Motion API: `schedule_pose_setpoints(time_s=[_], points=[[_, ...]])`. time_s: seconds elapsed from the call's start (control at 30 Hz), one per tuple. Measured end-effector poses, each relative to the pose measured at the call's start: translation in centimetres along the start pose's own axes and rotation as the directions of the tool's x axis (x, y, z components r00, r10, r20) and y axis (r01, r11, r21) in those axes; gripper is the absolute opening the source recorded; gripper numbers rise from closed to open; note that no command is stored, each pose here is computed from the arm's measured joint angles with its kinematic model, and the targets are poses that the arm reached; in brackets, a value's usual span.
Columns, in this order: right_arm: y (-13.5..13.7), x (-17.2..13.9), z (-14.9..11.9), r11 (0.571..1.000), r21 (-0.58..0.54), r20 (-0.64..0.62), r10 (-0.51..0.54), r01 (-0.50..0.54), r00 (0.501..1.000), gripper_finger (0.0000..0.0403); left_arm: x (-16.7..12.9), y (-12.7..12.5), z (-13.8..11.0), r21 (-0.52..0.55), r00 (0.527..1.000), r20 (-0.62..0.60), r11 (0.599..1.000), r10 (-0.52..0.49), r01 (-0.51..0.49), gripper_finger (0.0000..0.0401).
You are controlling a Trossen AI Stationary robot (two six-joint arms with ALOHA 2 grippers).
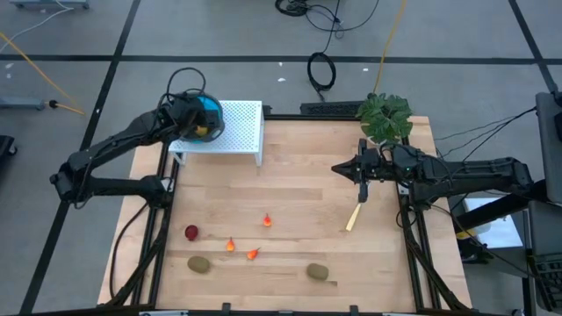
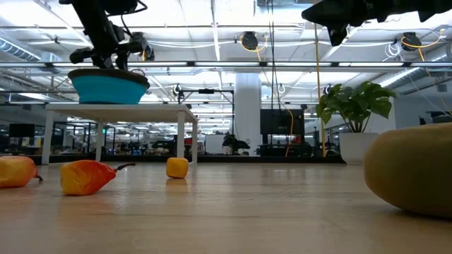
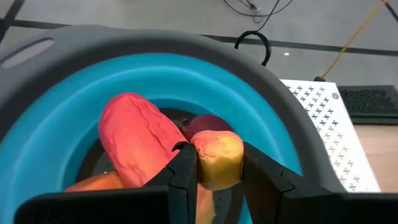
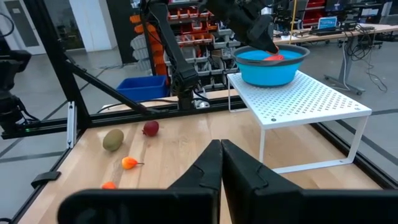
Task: Pick & Place Fruit
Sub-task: Put the right peach into the blue strainer bowl on the shelf
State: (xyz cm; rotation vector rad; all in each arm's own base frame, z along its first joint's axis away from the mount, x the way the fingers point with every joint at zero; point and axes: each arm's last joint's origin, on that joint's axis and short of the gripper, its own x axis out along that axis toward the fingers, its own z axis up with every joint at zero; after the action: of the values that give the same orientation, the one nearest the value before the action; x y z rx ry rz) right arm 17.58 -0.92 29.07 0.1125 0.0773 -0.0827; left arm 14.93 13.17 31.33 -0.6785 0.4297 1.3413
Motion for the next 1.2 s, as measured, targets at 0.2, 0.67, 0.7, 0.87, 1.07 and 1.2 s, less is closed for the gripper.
schedule_pose_setpoints(time_s=[0.2, 0.67, 0.7, 0.87, 1.07, 1.2], points=[[0.0, 0.0, 0.0, 1.000, 0.000, 0.000, -0.002, 0.002, 1.000, 0.0000, 0.3, 0.3, 0.2, 0.046, 1.000, 0.001, 0.999, 0.021, -0.022, 0.0088], [0.0, 0.0, 0.0, 1.000, 0.000, 0.000, -0.002, 0.002, 1.000, 0.0000, 2.4, 0.2, 0.2, 0.163, 0.995, -0.044, 0.984, 0.086, -0.078, 0.0088], [0.0, 0.0, 0.0, 1.000, 0.000, 0.001, -0.002, 0.002, 1.000, 0.0000, 2.4, 0.2, 0.3, 0.176, 0.995, -0.040, 0.981, 0.087, -0.078, 0.0088], [0.0, 0.0, 0.0, 1.000, 0.000, 0.001, -0.001, 0.001, 1.000, 0.0000, 2.4, 0.0, 0.5, 0.166, 0.996, -0.013, 0.983, 0.084, -0.080, 0.0097], [0.0, 0.0, 0.0, 1.000, 0.000, 0.000, -0.001, 0.001, 1.000, 0.0000, 2.4, 0.1, 0.5, 0.172, 0.996, -0.008, 0.981, 0.088, -0.086, 0.0146], [0.0, 0.0, 0.0, 1.000, 0.000, 0.001, -0.001, 0.001, 1.000, 0.0000, 2.4, 0.1, 0.5, 0.175, 0.996, -0.007, 0.981, 0.089, -0.086, 0.0170]])
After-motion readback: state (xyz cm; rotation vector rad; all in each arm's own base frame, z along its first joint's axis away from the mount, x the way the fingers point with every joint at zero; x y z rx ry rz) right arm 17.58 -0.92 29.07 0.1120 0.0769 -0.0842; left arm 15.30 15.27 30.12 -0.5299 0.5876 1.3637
